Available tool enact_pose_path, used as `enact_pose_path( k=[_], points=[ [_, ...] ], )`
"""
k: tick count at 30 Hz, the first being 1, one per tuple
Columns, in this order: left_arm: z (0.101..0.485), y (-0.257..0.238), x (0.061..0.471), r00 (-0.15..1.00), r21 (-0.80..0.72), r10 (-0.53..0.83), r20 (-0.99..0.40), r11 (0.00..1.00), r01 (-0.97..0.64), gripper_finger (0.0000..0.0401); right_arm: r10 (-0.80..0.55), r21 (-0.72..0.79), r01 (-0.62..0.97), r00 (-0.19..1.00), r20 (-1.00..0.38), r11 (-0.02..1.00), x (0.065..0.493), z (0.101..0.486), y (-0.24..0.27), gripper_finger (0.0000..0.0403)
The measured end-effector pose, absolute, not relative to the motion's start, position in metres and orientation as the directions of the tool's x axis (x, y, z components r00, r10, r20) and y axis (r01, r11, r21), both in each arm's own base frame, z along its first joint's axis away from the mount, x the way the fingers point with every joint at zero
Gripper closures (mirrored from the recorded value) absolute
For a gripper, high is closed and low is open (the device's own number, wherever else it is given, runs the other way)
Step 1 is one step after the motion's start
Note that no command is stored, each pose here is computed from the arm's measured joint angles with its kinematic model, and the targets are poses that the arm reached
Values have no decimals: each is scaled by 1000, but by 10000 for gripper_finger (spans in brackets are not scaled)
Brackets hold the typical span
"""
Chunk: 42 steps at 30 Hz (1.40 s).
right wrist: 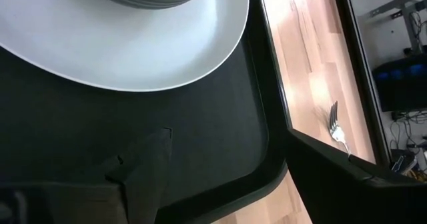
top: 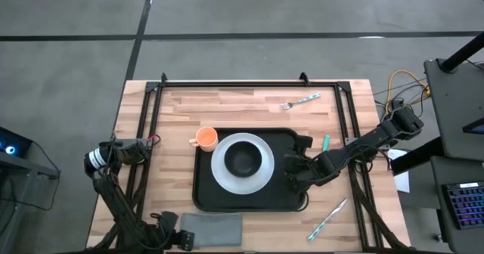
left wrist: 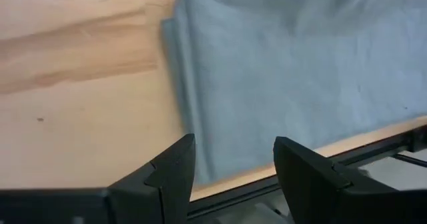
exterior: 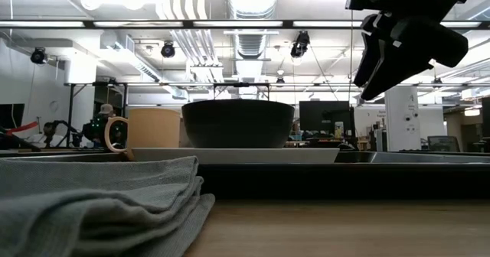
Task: Set up tray
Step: Put the gray napkin to the right of the white plate on the black serving tray
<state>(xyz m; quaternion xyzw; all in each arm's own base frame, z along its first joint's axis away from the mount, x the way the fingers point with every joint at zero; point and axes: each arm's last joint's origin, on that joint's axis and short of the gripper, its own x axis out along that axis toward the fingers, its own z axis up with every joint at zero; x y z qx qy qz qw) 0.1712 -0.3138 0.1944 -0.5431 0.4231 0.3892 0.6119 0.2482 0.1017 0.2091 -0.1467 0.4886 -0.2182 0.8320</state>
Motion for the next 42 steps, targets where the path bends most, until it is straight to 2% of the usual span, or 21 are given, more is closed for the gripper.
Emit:
enact_pose_path(
  k=[8, 17, 23, 35, 38, 42],
  points=[
    [181, -306, 169, 273, -268, 35, -961, 100, -958, 218, -505, -456, 219, 425, -752, 863, 247, 208, 102, 122],
    [177, -308, 170, 290, -289, 1, -957, 90, -953, 218, -511, -464, 214, 413, -754, 859, 244, 203, 101, 127],
    [160, -317, 175, 291, -294, -49, -955, 81, -952, 218, -515, -473, 207, 401, -758, 856, 242, 198, 99, 126],
    [152, -319, 179, 315, -315, -20, -949, 107, -943, 219, -497, -458, 196, 392, -774, 867, 241, 196, 99, 129],
    [149, -318, 180, 315, -316, -25, -949, 114, -942, 234, -486, -447, 191, 389, -783, 874, 241, 196, 100, 133],
    [144, -315, 179, 312, -312, -23, -950, 125, -942, 295, -485, -446, 191, 391, -782, 874, 241, 196, 100, 138]
  ],
)
